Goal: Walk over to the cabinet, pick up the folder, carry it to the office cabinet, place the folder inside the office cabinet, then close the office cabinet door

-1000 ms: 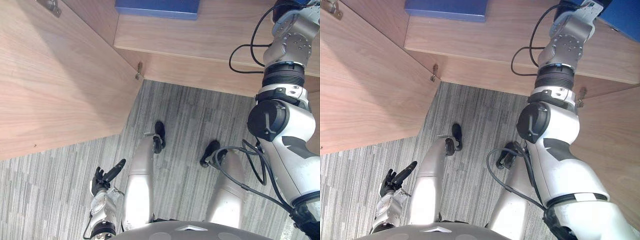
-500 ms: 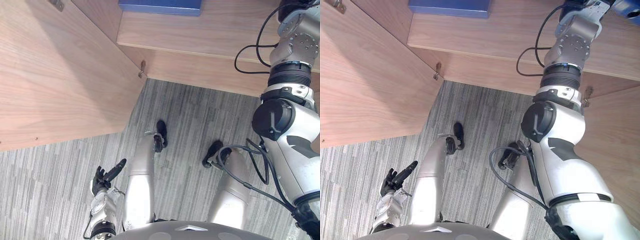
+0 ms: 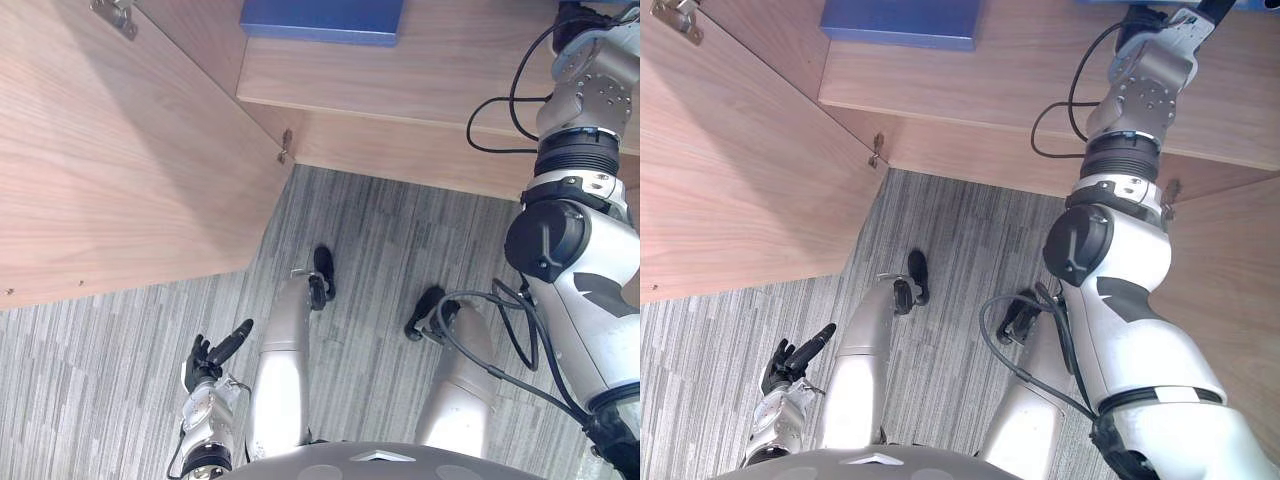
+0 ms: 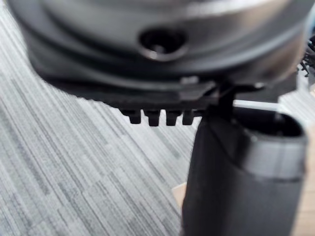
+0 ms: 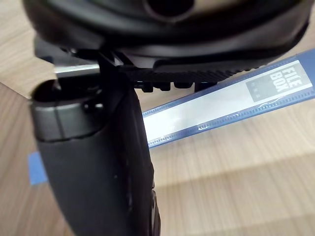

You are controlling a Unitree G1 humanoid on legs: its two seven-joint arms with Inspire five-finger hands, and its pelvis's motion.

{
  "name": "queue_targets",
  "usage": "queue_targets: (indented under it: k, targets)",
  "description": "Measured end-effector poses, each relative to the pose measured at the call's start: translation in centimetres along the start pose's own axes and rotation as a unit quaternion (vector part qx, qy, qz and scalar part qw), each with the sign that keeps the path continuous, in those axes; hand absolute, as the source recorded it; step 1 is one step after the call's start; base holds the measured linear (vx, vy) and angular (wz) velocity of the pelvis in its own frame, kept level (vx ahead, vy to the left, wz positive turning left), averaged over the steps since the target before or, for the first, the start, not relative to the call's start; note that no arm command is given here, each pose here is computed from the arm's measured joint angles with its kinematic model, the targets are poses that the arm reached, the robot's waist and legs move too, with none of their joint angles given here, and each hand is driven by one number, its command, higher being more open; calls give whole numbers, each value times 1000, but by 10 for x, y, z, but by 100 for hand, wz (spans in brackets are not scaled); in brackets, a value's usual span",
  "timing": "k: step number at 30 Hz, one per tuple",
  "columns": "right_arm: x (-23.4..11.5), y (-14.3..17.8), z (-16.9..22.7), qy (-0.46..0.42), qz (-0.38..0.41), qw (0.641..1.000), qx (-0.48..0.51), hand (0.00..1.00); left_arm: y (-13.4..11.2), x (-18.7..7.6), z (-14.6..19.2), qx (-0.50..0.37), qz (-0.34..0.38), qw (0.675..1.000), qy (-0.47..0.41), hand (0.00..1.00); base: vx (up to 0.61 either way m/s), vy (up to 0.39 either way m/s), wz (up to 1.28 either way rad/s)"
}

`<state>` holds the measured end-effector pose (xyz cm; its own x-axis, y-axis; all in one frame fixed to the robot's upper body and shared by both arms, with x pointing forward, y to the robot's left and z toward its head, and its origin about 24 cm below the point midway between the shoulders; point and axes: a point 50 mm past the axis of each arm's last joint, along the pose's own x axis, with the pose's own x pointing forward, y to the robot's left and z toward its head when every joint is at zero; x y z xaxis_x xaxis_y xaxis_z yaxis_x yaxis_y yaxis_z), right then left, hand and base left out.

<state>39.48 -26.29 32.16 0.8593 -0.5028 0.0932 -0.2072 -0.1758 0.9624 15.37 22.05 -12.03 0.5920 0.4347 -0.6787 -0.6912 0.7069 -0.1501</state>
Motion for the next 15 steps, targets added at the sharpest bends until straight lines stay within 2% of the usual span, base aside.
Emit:
queue_targets:
  k: [4,6,9,15]
  targets:
    - [3,-21,-7,34,3,994,-105,100,3,0,-1,-4,2,1000,3,100,0,13,-2]
    - [4,-42,-10,65,-6,980,-189,100,4,0,-3,-6,-3,1000,8,100,10,31,-4]
    - [3,-69,-12,95,-32,962,-253,100,7,0,-5,-6,2,1000,12,100,0,0,0]
    - [1,-94,-12,120,-59,941,-311,100,7,0,-7,-5,-7,1000,16,100,29,25,-3]
